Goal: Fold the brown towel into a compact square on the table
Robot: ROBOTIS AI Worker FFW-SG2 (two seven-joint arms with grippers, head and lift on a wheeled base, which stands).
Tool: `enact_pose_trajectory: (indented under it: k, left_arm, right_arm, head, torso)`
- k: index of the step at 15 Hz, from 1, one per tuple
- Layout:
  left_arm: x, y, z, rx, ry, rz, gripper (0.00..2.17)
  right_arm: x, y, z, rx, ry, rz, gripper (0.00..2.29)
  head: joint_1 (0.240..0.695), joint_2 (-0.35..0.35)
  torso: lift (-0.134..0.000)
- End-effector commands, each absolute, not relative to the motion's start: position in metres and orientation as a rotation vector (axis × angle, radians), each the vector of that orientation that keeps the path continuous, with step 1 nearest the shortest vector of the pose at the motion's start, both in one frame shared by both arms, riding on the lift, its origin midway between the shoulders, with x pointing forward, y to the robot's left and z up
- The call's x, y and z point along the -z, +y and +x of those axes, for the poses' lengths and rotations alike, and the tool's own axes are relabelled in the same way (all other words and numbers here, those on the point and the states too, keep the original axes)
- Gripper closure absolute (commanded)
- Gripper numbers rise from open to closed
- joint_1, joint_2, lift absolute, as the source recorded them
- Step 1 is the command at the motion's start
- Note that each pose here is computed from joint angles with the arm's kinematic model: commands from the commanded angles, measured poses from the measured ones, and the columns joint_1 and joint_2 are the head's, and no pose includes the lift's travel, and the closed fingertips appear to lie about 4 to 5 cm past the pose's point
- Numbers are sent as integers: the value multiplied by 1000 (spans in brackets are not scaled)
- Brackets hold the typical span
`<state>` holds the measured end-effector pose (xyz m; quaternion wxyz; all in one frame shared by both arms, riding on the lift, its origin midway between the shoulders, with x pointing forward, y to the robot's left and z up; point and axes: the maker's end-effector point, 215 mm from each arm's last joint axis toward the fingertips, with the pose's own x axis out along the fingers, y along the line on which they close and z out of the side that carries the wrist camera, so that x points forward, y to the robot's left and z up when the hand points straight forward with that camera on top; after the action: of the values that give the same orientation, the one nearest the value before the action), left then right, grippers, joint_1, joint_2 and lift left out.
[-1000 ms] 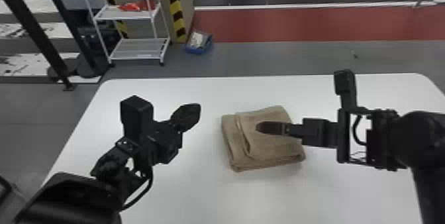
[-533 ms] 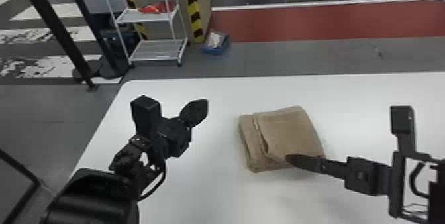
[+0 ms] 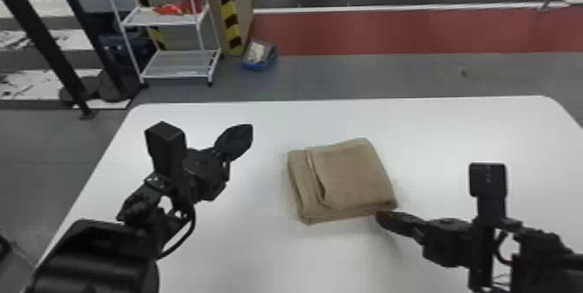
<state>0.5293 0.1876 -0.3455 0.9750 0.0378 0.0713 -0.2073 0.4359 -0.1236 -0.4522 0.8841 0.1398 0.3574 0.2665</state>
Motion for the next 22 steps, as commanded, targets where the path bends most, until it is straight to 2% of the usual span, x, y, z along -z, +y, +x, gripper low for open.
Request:
enact_pose_trajectory:
  k: [1,9,12,14,16,19,22]
  left_arm:
    - [345,190,529,415,139,71,1443]
    - [357,194,530,411,159,71,1443]
    - [365,199,530,403,169,71,1443]
    - [371,204,538,393,176,71,1443]
    - [380,204,544,384,189,72,1443]
    - [394,204,547,383,195,82,1443]
    - [415,199,554,393,234,120,1443]
  right_arm:
    - [456,-125,463,-528,720,261,2240]
    - [428,-114,576,-517,660,168,2240]
    - [432,-117,552,-568,655,255,2240]
    - [432,-152,537,-523,621,298,2236]
    - [424,-217,520,-428,547,398,2236]
    - [407,-304,485,-344,430,524,2240]
    - [402,-346,454,-309,373,576,2240]
  head:
    - [695,77]
    - [695,73]
    - [695,80]
    - [695,85]
    - [695,69]
    - [695,-9]
    - [695,-107]
  torso:
    - [-124]
    - [-124]
    - [-124]
    - [-124]
    - [-124]
    - [-124]
    - [-124]
